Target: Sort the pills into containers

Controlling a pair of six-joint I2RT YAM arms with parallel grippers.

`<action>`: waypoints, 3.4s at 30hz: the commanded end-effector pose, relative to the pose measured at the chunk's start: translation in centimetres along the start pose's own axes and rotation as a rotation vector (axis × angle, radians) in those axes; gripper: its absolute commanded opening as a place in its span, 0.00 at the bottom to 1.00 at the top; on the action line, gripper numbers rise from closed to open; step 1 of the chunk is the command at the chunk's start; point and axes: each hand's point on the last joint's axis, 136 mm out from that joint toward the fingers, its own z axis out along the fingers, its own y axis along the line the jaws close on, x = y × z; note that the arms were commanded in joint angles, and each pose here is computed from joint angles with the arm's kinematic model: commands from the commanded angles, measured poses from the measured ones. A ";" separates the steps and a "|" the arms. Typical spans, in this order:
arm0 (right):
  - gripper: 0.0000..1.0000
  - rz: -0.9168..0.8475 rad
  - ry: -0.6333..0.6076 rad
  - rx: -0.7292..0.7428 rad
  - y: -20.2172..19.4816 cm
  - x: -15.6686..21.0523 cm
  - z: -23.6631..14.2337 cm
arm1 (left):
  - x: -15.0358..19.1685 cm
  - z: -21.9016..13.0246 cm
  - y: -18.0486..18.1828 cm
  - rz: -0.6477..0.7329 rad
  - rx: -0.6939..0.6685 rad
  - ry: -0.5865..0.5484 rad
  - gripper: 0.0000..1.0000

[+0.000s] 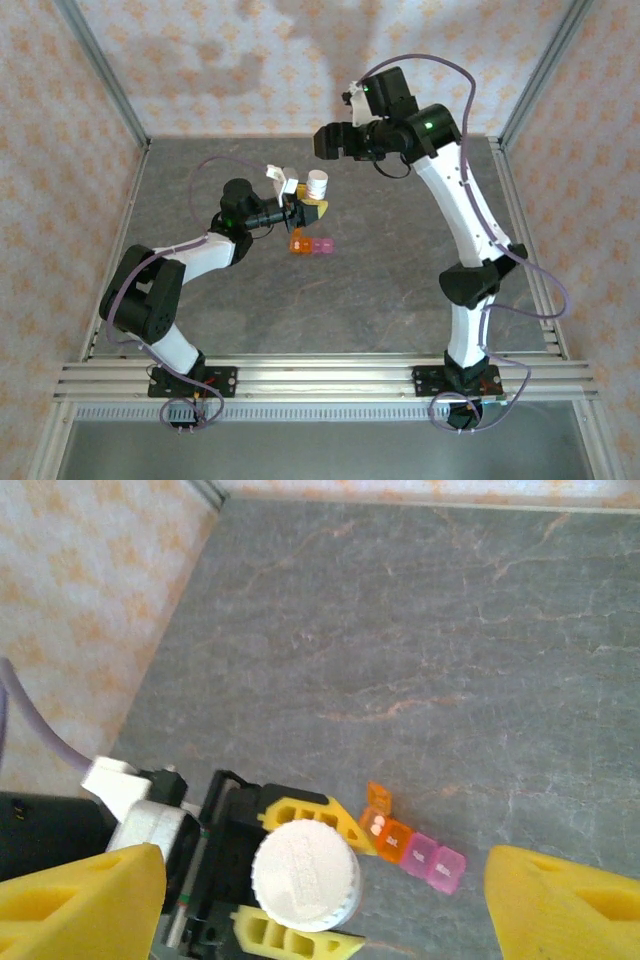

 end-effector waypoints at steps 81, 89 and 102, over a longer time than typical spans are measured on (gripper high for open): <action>0.35 0.426 -0.123 0.050 2.1 5.6 4.4 | -2.7 0.0 -0.4 0.075 -0.003 -0.054 0.00; 0.43 0.346 -0.100 0.056 2.7 5.0 4.5 | -2.5 0.2 -0.2 0.074 -0.004 -0.051 0.00; 0.88 0.256 -0.103 0.043 3.1 2.3 2.3 | -2.7 0.0 0.7 0.076 -0.021 -0.067 0.00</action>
